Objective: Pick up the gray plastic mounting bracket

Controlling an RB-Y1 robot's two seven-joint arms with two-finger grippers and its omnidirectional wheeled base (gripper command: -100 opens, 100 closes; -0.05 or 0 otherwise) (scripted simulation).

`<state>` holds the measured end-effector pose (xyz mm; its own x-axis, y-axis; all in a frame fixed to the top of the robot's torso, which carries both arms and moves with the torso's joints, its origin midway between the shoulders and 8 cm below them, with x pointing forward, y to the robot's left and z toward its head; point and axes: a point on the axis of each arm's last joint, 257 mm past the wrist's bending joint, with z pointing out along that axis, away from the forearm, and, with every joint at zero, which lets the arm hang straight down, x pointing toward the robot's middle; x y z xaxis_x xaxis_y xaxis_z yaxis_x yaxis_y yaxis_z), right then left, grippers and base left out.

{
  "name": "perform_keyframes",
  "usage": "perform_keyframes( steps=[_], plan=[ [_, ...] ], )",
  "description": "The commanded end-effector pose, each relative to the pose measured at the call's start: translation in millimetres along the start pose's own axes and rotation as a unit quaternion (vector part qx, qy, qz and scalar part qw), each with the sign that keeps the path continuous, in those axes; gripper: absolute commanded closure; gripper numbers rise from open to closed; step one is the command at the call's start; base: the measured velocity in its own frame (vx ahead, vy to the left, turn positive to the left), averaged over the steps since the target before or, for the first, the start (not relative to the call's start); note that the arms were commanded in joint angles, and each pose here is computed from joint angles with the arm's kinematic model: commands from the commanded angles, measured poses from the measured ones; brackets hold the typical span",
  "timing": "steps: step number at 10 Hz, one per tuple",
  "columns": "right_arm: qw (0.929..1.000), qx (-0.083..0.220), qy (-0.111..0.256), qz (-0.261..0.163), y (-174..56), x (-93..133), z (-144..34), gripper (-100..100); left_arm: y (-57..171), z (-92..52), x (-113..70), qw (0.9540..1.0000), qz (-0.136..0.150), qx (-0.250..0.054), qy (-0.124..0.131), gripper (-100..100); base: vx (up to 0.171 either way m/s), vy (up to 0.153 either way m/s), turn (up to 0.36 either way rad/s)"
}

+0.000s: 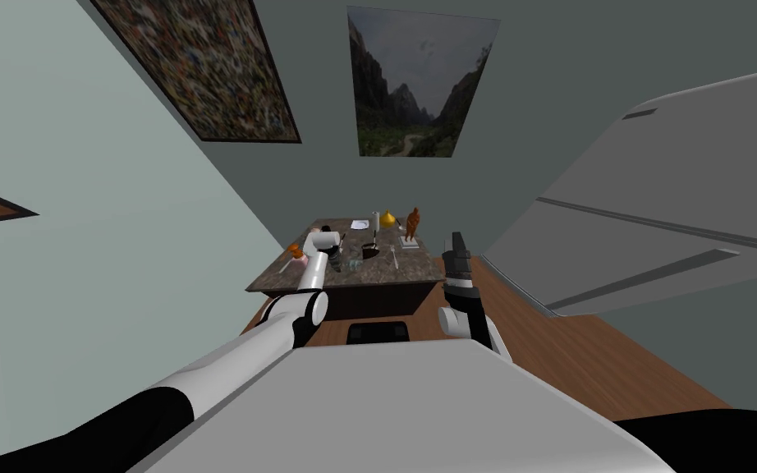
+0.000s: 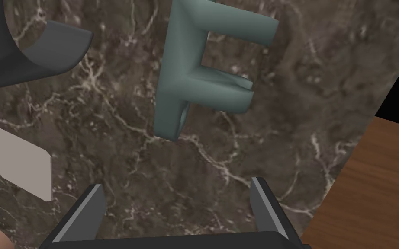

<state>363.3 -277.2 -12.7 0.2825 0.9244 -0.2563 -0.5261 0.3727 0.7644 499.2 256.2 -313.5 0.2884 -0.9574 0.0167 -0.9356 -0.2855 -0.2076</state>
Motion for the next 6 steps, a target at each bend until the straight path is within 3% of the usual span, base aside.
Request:
perform_keyframes(
  steps=[1,6],
  plan=[
    [1.0,0.0,0.0,0.0,0.0,0.0,0.0,0,9.9,-0.9,2.4,0.9998,0.001,-0.02,-0.002,-100,0.046,-0.04,0.005],
    [1.0,0.0,0.0,0.0,0.0,0.0,0.0,0,45.4,-8.3,40.6,0.996,0.012,-0.088,0.009,-100,0.052,-0.064,0.003]
  ],
)
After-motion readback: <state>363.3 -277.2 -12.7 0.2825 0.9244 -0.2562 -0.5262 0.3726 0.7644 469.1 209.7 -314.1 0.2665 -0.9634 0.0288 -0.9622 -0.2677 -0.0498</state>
